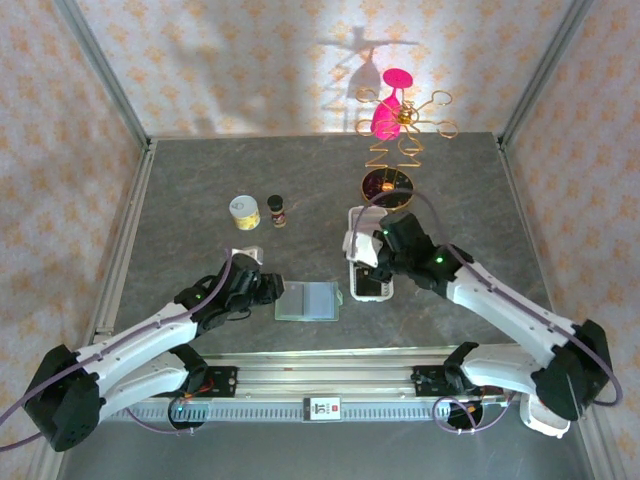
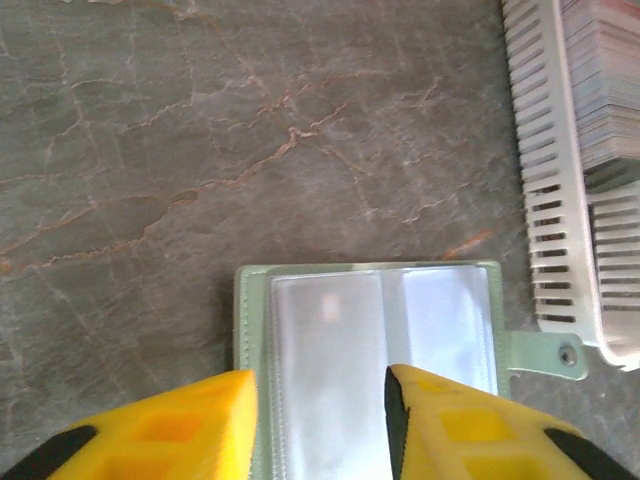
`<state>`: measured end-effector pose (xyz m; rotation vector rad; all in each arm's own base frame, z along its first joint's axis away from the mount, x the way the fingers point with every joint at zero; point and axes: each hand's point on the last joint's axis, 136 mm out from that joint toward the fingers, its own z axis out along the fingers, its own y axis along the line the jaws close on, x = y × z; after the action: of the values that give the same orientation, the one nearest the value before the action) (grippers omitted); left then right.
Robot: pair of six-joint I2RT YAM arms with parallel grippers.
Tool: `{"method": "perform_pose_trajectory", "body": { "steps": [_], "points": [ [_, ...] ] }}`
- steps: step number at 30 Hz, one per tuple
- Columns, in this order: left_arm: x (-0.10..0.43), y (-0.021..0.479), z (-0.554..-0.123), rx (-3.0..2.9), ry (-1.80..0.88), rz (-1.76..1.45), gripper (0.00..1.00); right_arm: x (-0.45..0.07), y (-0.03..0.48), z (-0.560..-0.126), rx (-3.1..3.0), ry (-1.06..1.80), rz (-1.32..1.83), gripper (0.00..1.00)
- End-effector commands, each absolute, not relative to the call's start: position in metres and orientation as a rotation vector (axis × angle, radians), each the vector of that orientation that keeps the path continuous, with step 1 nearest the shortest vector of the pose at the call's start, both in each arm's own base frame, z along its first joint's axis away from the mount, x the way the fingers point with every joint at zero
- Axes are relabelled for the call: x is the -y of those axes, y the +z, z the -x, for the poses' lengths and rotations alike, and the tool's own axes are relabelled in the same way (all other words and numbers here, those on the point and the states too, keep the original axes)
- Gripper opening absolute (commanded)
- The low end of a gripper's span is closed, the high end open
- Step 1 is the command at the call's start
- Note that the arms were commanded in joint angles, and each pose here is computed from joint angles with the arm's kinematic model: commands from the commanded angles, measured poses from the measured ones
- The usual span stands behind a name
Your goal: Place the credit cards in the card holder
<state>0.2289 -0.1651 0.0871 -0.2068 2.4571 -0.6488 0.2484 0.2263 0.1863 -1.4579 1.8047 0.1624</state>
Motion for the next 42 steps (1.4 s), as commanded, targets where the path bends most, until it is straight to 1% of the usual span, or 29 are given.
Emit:
{"method": "perform_pose_trajectory", "body": {
  "steps": [1, 5, 7, 9, 13, 15, 21, 27, 35, 42],
  "points": [
    [0.177, 0.094, -0.225, -2.474, -0.705, 0.156, 0.33, -0.247, 0.239, -0.248, -1.935, 0.508, 0.994, 0.0],
    [0.187, 0.093, -0.225, -2.479, -0.733, 0.136, 0.28, -0.259, 0.258, -0.248, -2.025, 0.798, 0.597, 0.0],
    [0.191, 0.09, -0.224, -2.485, -0.729, 0.123, 0.27, -0.269, 0.258, -0.241, -2.088, 1.002, 0.436, 0.0],
    [0.194, 0.085, -0.224, -2.493, -0.721, 0.122, 0.24, -0.276, 0.251, -0.237, -2.157, 1.136, 0.296, 0.0],
    [0.195, 0.072, -0.223, -2.524, -0.689, 0.124, 0.18, -0.275, 0.214, -0.236, -2.284, 1.21, -0.02, 0.0],
    [0.192, 0.065, -0.223, -2.536, -0.655, 0.125, 0.16, -0.279, 0.196, -0.23, -2.315, 1.217, -0.078, 0.0],
    [0.186, 0.045, -0.217, -2.573, -0.624, 0.141, 0.16, -0.3, 0.15, -0.212, -2.395, 1.218, -0.139, 0.0],
    [0.179, 0.033, -0.212, -2.601, -0.582, 0.146, 0.15, -0.324, 0.113, -0.211, -2.492, 1.123, -0.116, 0.0],
    [0.169, 0.014, -0.204, -2.638, -0.53, 0.157, 0.13, -0.336, 0.086, -0.218, -2.526, 1.062, -0.148, 0.0],
    [0.165, 0.013, -0.202, -2.635, -0.515, 0.159, 0.14, -0.337, 0.071, -0.22, -2.541, 1.04, -0.162, 0.0]
  ]
}}
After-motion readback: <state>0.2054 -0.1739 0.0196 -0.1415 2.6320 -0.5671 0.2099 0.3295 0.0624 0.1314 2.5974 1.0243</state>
